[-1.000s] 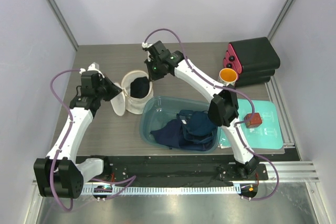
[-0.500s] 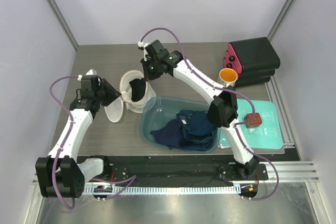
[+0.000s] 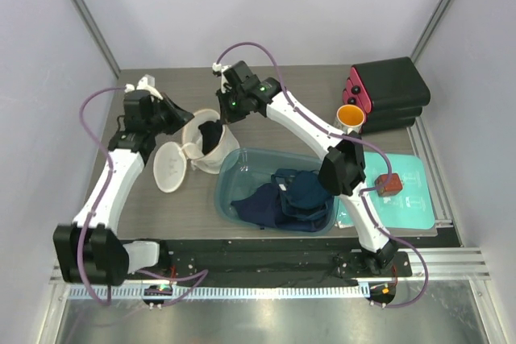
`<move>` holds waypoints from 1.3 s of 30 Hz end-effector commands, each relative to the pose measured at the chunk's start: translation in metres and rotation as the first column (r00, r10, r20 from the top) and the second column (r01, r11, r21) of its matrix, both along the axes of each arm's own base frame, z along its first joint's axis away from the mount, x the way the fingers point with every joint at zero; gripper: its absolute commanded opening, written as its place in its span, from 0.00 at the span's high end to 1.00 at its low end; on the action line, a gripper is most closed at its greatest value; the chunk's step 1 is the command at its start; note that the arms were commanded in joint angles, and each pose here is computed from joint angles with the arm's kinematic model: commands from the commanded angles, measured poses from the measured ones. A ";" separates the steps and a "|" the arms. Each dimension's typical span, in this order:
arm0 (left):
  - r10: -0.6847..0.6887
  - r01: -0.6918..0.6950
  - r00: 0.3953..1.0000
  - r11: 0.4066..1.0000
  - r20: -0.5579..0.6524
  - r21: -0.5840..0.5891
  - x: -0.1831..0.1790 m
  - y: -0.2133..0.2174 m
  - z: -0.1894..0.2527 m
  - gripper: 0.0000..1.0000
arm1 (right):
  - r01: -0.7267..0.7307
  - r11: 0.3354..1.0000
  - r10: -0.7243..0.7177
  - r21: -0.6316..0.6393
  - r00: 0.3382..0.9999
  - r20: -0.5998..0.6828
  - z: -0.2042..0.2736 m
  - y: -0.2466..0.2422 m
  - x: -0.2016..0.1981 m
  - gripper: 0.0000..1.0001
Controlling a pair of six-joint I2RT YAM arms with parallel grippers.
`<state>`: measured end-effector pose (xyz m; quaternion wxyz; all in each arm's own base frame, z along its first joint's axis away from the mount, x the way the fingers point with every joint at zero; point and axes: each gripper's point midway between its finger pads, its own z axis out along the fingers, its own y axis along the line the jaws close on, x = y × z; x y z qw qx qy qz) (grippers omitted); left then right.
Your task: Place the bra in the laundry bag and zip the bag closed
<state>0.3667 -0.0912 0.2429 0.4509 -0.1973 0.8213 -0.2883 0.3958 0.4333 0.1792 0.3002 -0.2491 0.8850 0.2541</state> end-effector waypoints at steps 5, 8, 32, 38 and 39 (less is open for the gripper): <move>-0.132 0.127 0.981 0.991 -0.142 -0.040 0.032 -0.050 -0.059 1.00 | -0.003 0.997 0.000 0.073 0.999 0.034 0.024 0.009 0.003 0.99; -0.141 0.136 0.980 0.990 -0.140 -0.047 0.037 -0.059 -0.063 1.00 | -0.004 0.997 0.002 0.075 1.000 0.031 0.024 0.010 0.002 0.99; -0.027 0.059 0.955 0.993 -0.294 0.102 0.060 -0.061 -0.149 1.00 | 0.014 0.992 -0.024 0.124 0.996 0.085 0.060 0.001 0.005 0.99; 0.021 0.008 0.986 0.985 -0.166 0.171 0.046 -0.040 -0.066 0.80 | 0.017 0.993 -0.024 0.119 0.998 0.056 0.044 0.001 0.008 0.99; 0.048 -0.013 0.984 0.980 -0.173 0.199 0.039 -0.031 -0.066 0.72 | 0.011 0.992 -0.018 0.124 0.998 0.052 0.044 0.002 0.007 0.99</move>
